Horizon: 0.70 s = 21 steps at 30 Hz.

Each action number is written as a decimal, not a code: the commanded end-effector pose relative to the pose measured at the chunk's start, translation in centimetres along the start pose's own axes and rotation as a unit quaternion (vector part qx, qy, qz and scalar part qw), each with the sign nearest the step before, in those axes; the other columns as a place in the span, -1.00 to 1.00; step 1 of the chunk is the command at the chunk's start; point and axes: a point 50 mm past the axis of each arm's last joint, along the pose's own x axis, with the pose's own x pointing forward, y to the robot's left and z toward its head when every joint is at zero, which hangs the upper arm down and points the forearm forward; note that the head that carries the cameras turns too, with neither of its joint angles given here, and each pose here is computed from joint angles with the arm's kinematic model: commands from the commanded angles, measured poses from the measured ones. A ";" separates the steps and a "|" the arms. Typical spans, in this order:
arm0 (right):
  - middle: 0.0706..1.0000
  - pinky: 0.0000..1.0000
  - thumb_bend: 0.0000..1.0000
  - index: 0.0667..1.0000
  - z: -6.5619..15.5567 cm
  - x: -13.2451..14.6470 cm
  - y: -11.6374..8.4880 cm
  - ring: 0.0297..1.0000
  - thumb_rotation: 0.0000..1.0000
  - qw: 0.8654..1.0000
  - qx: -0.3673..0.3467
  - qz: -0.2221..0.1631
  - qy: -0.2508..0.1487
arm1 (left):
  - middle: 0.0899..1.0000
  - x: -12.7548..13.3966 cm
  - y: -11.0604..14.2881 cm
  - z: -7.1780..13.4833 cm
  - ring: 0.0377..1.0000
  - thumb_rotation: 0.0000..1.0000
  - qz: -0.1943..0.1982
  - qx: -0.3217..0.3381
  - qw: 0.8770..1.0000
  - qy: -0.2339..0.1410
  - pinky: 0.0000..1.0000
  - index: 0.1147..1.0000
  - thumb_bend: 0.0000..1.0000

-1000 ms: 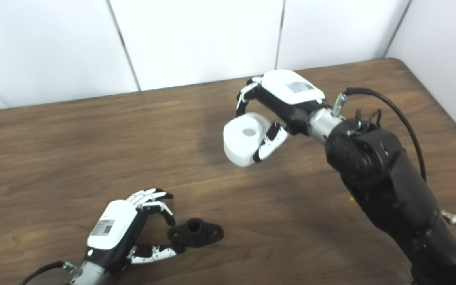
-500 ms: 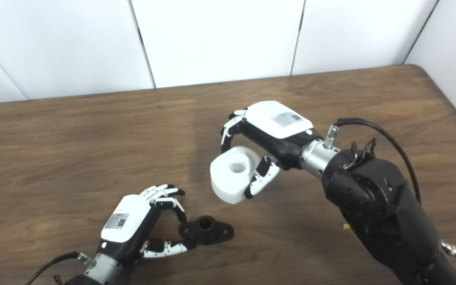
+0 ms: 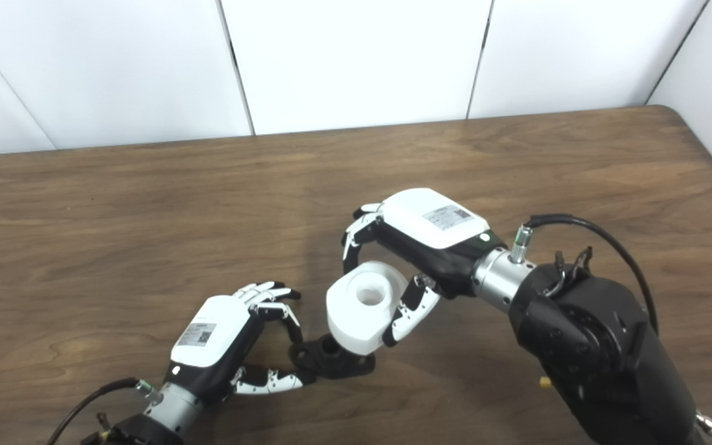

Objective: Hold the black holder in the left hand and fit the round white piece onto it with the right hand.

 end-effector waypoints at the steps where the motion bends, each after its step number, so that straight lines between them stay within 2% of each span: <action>1: 0.53 0.86 0.05 -0.11 1.1 -0.5 -1.4 0.81 -0.73 0.999 -0.016 -0.026 -0.023 | 0.61 -0.6 -2.3 -1.0 0.76 -0.90 -0.075 0.000 0.996 0.044 0.74 -0.15 0.03; 10: 0.52 0.84 0.05 -0.11 2.3 -0.6 -2.2 0.82 -0.73 0.999 -0.019 -0.029 -0.041 | 0.61 -0.4 -2.4 -1.0 0.76 -0.90 -0.074 0.002 0.996 0.042 0.74 -0.15 0.03; 21: 0.52 0.81 0.05 -0.11 3.0 0.0 -1.7 0.82 -0.73 0.998 -0.009 -0.030 -0.056 | 0.62 -0.3 -2.3 -0.8 0.77 -0.90 -0.077 0.006 0.996 0.045 0.73 -0.15 0.03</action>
